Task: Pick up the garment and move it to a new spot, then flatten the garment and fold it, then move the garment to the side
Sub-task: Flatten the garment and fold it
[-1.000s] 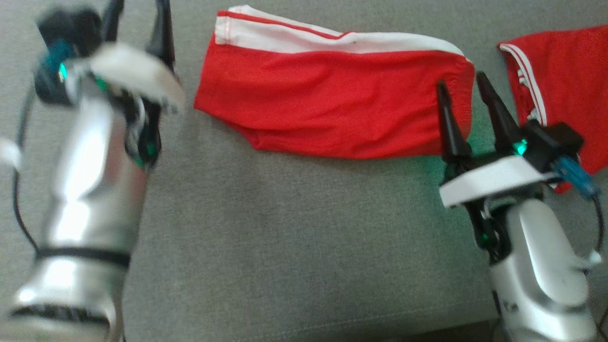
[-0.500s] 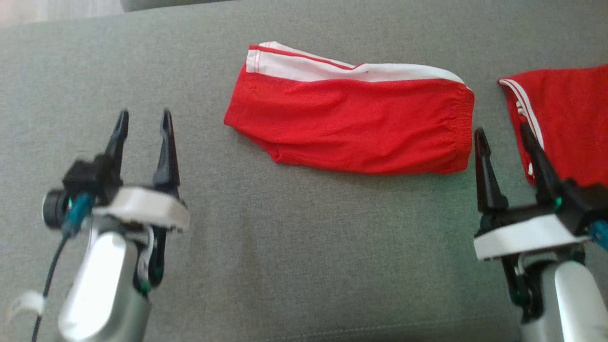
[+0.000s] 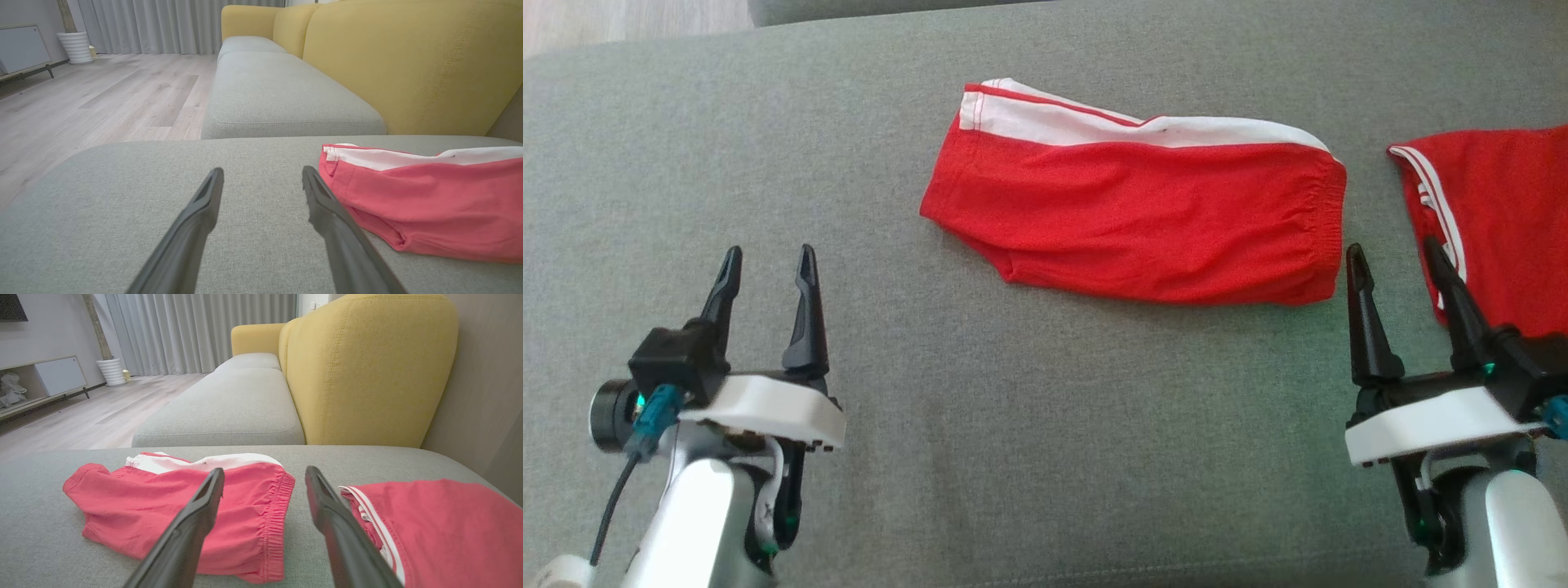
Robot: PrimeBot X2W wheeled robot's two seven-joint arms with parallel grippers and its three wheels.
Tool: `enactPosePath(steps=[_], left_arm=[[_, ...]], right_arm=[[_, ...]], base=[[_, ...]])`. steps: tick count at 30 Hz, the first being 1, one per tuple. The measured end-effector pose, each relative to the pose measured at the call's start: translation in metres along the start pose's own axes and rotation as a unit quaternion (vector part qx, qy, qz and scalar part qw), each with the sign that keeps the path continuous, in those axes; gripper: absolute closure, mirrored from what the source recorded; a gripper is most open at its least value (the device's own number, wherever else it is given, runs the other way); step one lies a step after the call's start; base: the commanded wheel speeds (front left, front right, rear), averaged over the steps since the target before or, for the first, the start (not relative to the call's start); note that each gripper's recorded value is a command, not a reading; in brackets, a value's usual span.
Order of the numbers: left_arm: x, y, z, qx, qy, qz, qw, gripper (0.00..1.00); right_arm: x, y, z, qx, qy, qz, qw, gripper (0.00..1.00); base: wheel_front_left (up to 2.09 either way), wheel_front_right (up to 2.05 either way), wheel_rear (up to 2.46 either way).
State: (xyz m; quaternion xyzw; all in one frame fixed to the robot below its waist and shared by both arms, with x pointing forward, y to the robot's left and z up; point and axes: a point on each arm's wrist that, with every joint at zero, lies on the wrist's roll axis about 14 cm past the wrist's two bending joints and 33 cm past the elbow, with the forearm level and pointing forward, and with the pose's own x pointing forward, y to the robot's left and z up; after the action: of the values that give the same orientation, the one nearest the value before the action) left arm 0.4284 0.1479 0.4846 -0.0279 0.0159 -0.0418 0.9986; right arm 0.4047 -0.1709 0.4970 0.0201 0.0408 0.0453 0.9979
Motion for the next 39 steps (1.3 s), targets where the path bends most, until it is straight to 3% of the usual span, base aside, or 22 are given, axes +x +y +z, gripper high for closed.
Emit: enactPosePath(steps=[14, 21, 28, 37, 38, 39], left_arm=[[0.0, -0.002, -0.006, 0.0, 0.011, -0.006, 1.0, 0.0], [0.049, -0.056, -0.01, -0.018, 0.032, -0.103, 0.994, 0.0], [0.091, -0.087, -0.056, -0.03, 0.122, -0.156, 0.98, 0.0], [0.103, -0.099, -0.113, -0.029, 0.239, -0.168, 0.956, 0.0], [0.104, -0.1, -0.113, -0.028, 0.244, -0.17, 0.954, 0.12], [0.105, -0.1, -0.112, -0.028, 0.246, -0.17, 0.954, 0.64]], right_arm=[[0.005, 0.005, -0.006, 0.012, 0.008, 0.008, 1.0, 0.0], [0.019, 0.009, -0.02, 0.027, 0.024, 0.015, 0.999, 0.0], [0.034, 0.014, -0.027, 0.04, 0.024, 0.024, 0.999, 0.0], [0.029, 0.003, -0.04, 0.047, 0.04, 0.008, 0.998, 0.0], [0.029, 0.002, -0.04, 0.049, 0.04, 0.007, 0.998, 0.0], [0.029, 0.002, -0.04, 0.049, 0.04, 0.006, 0.998, 0.0]], base=[[0.0, 0.0, 0.0], [0.0, 0.0, 0.0], [0.0, 0.0, 0.0], [0.0, 0.0, 0.0], [0.0, 0.0, 0.0], [0.0, 0.0, 0.0]])
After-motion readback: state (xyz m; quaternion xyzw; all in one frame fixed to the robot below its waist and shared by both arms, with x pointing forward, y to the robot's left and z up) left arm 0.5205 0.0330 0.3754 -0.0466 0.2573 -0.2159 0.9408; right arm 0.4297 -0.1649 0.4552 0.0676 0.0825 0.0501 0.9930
